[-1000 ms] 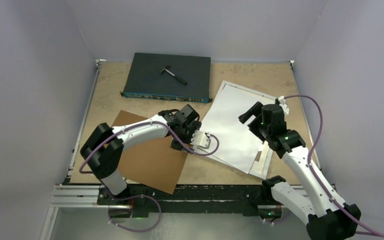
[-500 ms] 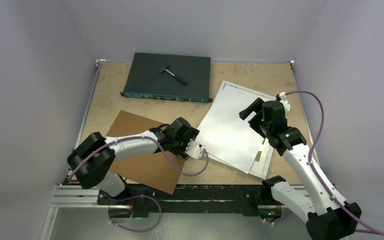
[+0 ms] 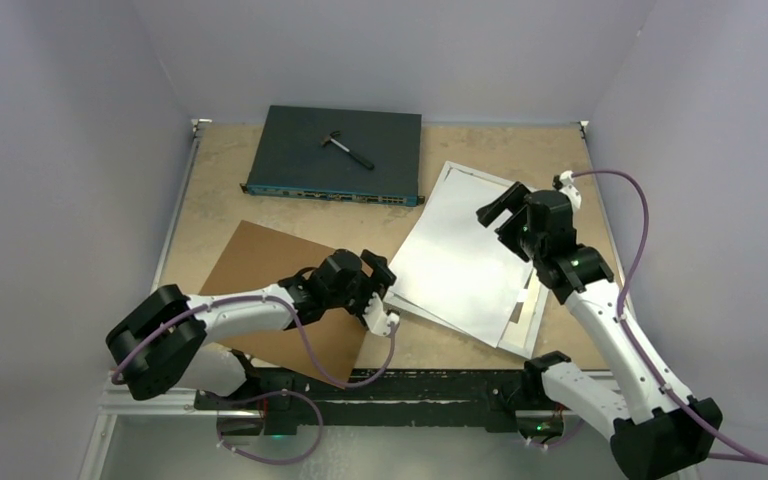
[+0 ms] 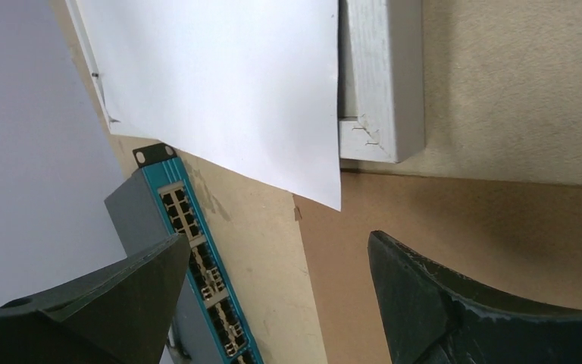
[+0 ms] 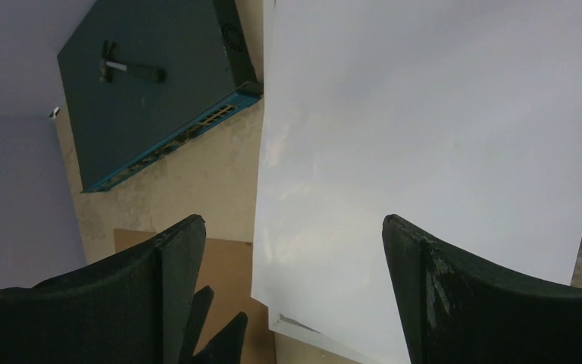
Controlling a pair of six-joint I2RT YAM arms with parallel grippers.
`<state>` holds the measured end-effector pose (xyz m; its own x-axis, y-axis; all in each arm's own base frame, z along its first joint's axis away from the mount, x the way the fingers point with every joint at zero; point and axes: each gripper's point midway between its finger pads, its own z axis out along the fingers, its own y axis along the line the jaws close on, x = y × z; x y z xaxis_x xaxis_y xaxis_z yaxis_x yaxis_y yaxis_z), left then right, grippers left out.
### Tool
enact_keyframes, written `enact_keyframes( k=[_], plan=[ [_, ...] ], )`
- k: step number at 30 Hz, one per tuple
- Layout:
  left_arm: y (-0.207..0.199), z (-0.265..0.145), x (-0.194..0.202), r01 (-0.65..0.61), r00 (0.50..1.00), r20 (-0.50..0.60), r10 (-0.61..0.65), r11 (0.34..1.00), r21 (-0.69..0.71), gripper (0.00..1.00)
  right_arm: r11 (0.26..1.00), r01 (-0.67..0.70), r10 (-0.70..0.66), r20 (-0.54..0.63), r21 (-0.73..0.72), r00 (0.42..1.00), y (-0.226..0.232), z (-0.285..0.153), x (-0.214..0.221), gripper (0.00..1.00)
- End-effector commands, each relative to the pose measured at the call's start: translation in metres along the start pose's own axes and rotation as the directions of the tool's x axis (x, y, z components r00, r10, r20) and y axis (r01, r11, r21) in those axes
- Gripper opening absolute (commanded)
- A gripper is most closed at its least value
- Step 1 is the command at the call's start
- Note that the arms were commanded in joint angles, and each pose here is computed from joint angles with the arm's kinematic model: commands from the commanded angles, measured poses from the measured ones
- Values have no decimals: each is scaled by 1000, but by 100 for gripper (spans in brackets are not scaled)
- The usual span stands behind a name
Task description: Put the photo into the frame
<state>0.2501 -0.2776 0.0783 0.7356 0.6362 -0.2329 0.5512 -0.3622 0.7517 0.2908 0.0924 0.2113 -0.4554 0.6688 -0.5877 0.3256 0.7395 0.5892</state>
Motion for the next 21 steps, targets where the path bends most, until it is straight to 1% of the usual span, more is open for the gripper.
enact_keyframes(
  k=[1, 4, 6, 9, 16, 21],
  plan=[
    [-2, 3, -16, -87, 992, 89, 88, 996, -17, 87, 997, 11, -7, 58, -71, 998, 23, -7, -23, 89],
    [-7, 9, -15, -71, 993, 90, 70, 997, 0, 87, 997, 16, -11, 68, -77, 998, 25, -8, -27, 88],
    [-5, 12, -15, -60, 994, 90, 62, 998, -20, 86, 997, 18, -12, 71, -81, 997, 26, -8, -29, 88],
    [2, 17, -18, -48, 994, 92, 53, 997, -56, 83, 996, 18, -11, 83, -83, 997, 26, -10, -32, 88],
    [1, 22, -18, -96, 990, 90, 106, 990, -108, 74, 997, 13, -4, 108, -82, 994, 26, -13, -40, 87],
    [-2, 26, -12, -100, 992, 65, 107, 989, -111, 73, 996, 17, -7, 114, -90, 993, 28, -14, -44, 87]
  ],
)
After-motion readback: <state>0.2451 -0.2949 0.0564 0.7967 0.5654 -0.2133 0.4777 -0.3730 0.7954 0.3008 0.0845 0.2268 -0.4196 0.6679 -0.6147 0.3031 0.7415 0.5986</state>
